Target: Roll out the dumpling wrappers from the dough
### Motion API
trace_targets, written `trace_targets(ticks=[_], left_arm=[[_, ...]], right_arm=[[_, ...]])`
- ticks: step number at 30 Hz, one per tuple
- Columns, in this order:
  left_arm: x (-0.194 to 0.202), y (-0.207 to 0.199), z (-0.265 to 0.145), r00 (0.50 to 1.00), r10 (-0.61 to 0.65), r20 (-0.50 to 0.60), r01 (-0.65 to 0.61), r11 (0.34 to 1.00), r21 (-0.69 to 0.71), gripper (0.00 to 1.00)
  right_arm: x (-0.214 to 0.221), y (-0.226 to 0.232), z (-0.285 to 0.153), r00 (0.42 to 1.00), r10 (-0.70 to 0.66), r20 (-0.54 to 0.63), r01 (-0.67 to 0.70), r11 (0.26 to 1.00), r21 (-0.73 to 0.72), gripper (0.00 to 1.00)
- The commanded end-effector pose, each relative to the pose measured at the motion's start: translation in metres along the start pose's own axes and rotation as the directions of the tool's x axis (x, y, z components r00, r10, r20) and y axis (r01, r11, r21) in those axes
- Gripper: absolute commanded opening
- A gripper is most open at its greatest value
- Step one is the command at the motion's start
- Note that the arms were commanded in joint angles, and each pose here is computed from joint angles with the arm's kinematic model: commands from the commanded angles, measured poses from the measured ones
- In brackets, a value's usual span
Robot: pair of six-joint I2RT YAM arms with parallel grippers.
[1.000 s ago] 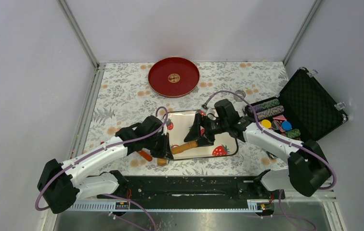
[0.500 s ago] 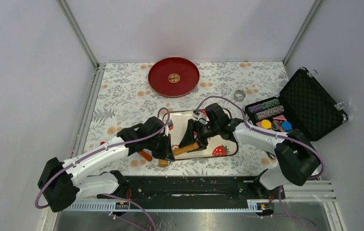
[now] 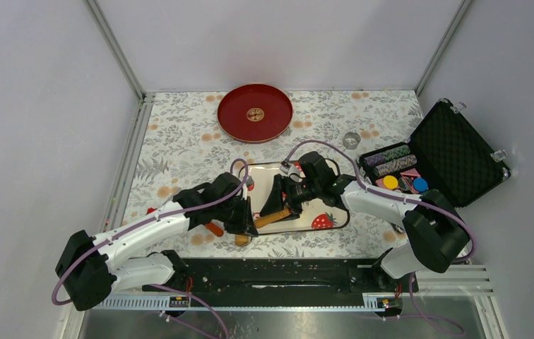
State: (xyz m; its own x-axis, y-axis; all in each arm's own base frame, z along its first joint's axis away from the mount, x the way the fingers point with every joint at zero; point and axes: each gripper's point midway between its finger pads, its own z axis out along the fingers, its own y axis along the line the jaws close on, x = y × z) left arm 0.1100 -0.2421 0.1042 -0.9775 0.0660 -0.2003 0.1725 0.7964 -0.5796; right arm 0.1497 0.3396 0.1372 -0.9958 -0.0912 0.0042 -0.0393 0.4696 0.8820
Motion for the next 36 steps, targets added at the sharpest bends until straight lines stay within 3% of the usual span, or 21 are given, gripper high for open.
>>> trace_targets(ticks=[1, 9, 15, 36], left_arm=[[-0.012, -0.016, -0.001, 0.998, 0.003, 0.061, -0.007, 0.998, 0.063, 0.0], [-0.01, -0.014, 0.0, 0.998, 0.007, 0.057, -0.01, 0.998, 0.059, 0.0], [-0.011, -0.014, -0.001, 0.997, 0.014, 0.069, -0.018, 0.998, 0.056, 0.0], [-0.009, -0.019, 0.0, 0.994, 0.104, 0.037, -0.103, 0.994, -0.026, 0.0]], right_arm=[[0.002, 0.011, 0.002, 0.999, -0.033, -0.01, 0.032, 0.999, -0.023, 0.65], [0.004, 0.009, 0.003, 0.999, -0.038, -0.024, 0.038, 0.999, -0.006, 0.52], [0.006, 0.006, 0.002, 0.998, -0.044, -0.041, 0.045, 0.999, 0.018, 0.48], [0.009, -0.005, 0.005, 0.997, -0.01, -0.078, 0.016, 0.997, 0.074, 0.52]])
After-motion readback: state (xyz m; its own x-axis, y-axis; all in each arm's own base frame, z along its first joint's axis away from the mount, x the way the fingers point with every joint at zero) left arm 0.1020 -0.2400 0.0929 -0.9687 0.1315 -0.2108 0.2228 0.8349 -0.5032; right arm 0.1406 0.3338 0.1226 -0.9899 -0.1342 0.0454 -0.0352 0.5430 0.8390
